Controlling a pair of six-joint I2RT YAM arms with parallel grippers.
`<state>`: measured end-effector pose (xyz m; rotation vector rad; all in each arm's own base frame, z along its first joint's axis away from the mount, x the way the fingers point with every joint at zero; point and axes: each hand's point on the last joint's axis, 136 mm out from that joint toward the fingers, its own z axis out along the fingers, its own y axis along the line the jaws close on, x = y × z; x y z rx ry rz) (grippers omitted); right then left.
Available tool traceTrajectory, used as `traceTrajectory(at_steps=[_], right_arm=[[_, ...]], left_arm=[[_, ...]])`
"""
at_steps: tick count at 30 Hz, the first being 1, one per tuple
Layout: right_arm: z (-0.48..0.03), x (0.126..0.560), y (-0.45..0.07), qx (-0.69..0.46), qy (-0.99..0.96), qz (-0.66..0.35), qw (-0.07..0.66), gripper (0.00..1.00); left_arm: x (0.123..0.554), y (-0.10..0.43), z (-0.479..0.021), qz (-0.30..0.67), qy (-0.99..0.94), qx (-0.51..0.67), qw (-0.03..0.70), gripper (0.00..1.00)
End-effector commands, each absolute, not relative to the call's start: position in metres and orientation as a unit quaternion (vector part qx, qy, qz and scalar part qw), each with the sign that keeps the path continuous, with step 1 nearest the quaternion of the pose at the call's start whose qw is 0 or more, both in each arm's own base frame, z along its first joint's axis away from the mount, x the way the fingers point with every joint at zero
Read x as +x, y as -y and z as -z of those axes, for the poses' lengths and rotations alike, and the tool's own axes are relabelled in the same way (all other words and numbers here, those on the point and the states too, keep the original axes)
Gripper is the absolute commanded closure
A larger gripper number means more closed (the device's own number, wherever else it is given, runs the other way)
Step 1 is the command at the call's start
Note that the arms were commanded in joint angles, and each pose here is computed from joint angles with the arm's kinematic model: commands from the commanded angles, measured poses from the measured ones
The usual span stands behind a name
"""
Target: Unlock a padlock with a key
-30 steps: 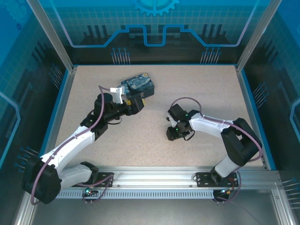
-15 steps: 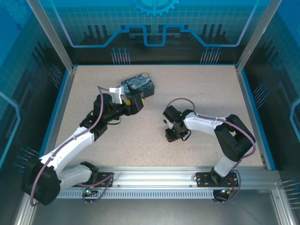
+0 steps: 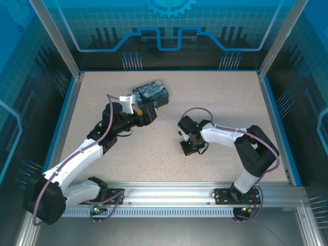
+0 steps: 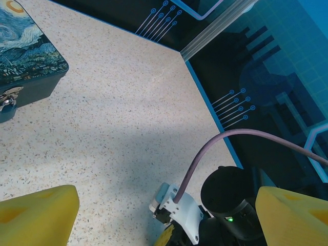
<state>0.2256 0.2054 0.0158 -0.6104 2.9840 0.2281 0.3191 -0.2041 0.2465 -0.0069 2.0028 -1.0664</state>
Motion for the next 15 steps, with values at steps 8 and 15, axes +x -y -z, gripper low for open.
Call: traceTrajectory(at_steps=[8,15], right_arm=[[-0.063,0.235,-0.231,-0.174,-0.951,-0.227,0.12,1.0],[-0.116,0.261,-0.236,-0.148,-0.91,-0.306,0.236,1.0]], left_arm=[[0.315,0.207,-0.253,0.43,-0.796,0.01,0.426,0.11],[0.311,0.22,-0.259,0.461,-0.789,0.027,0.405,0.22]])
